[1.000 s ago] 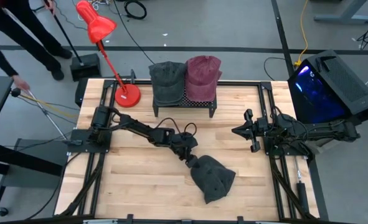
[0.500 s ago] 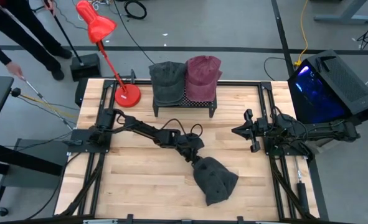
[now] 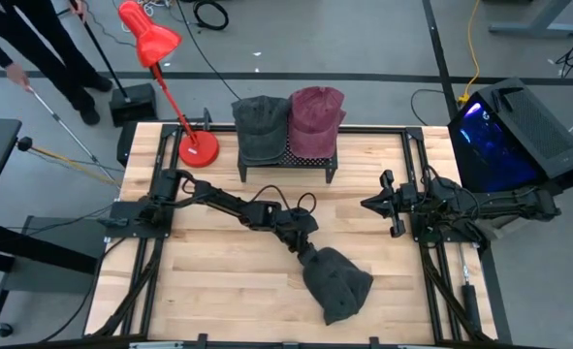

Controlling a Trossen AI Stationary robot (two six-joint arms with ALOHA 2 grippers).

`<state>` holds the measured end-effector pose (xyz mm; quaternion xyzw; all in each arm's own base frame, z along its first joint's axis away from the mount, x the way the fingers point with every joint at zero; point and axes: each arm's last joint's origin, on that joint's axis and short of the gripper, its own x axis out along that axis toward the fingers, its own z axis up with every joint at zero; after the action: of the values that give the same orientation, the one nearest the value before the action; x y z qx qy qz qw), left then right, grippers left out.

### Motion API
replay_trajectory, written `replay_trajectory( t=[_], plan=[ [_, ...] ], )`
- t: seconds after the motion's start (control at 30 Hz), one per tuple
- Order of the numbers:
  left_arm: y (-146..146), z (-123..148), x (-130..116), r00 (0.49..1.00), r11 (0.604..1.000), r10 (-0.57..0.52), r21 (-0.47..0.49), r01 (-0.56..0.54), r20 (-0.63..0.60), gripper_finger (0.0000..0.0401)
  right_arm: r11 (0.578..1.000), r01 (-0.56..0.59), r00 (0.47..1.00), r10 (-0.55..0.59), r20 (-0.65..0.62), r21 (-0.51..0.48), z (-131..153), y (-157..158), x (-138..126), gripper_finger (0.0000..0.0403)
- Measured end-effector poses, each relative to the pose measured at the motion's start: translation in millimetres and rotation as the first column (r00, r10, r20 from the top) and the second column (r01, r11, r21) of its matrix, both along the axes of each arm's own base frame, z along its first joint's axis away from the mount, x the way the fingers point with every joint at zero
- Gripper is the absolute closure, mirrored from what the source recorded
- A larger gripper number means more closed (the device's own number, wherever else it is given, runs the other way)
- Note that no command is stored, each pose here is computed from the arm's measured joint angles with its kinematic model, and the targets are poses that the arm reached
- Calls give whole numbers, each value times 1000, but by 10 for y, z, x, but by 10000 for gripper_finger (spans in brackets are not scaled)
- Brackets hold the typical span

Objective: Pick & Place hat
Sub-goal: Stack the black cap on top of the black cap on the shelf

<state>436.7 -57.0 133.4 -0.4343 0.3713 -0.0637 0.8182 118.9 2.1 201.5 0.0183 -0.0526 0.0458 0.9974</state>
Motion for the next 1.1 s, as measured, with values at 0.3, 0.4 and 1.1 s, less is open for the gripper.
replay_trajectory(
  t=[0.3,0.4,1.1],
  plan=[
    [-4,31,8,999,1000,-25,3,25,29,387,1000,0,1000,0,0,0,0,0,0,380],
    [-6,31,7,999,1000,-32,1,32,30,388,1000,0,1000,0,0,0,0,0,0,380],
    [23,787,-172,982,997,-67,35,62,177,390,1000,0,1000,0,1,0,1,0,0,380]
  ],
)
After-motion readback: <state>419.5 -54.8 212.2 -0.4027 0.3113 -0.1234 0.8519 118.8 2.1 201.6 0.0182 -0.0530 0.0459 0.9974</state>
